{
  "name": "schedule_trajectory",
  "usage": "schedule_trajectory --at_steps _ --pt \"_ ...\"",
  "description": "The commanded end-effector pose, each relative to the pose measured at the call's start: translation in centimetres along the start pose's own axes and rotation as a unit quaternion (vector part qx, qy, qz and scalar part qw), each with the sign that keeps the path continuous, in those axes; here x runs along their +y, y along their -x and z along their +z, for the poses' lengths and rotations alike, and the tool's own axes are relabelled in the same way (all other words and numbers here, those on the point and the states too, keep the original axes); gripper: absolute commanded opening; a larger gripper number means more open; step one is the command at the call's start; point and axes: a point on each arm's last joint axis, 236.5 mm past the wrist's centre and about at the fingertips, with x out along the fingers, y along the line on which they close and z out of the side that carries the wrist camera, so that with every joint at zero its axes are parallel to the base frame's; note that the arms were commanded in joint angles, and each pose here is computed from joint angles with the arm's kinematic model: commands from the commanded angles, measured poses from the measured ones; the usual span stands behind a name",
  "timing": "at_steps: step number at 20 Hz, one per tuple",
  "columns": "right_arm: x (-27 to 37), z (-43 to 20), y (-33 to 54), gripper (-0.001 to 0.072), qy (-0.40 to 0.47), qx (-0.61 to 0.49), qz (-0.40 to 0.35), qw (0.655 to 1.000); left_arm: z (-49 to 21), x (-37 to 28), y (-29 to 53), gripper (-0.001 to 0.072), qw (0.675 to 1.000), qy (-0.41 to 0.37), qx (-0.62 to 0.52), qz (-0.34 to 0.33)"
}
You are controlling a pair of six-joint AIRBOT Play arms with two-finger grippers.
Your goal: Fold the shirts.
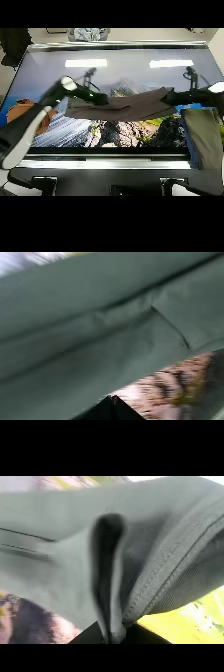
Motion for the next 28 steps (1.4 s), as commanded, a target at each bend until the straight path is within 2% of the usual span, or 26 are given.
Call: schedule_trajectory --at_steps 1,4,8,14,16,17,19,21,23,25,28 --pt "4.9 0.0 5.2 0.0052 0.032 -0.029 0.007 0.999 -1.5 -4.4 -7.1 0.003 0.994 0.073 0.012 -0.081" --pt "8.0 -0.6 9.0 0.0052 0.049 -0.054 0.0 0.997 -0.9 -7.5 -9.9 0.003 0.976 0.158 -0.003 -0.152" --pt "10.4 -1.8 12.5 0.0052 0.053 -0.079 -0.018 0.995 -1.7 -10.5 -12.6 0.003 0.96 0.207 -0.003 -0.19" --pt "11.1 -1.7 13.8 0.0053 0.031 -0.101 -0.023 0.994 -5.0 -15.2 -16.3 0.0029 0.944 0.238 0.028 -0.226" --pt "11.0 -1.1 13.4 0.0052 0.024 -0.106 -0.016 0.994 -3.8 -15.0 -14.6 0.0025 0.954 0.181 0.016 -0.238" --pt "10.9 -0.9 13.1 0.0052 0.019 -0.105 -0.012 0.994 -2.9 -14.1 -13.1 0.0024 0.96 0.156 0.008 -0.23" --pt "10.9 -0.1 12.0 0.0052 0.007 -0.104 0.008 0.995 -0.8 -10.6 -9.2 0.0023 0.982 0.084 -0.013 -0.17" --pt "12.1 1.3 9.6 0.0052 0.012 -0.107 0.032 0.994 1.5 -5.3 -3.4 0.0024 0.997 0.015 -0.04 -0.07" --pt "14.5 2.1 6.0 0.0052 0.024 -0.1 0.061 0.993 4.1 -0.4 3.8 0.0025 0.996 -0.028 -0.084 0.022" --pt "17.9 1.9 0.9 0.0052 0.028 -0.076 0.103 0.991 6.0 2.7 11.2 0.0025 0.987 -0.037 -0.133 0.077" --pt "21.9 0.3 -6.5 0.0053 0.01 -0.034 0.155 0.987 7.2 4.7 19.9 0.0026 0.974 -0.02 -0.2 0.106"
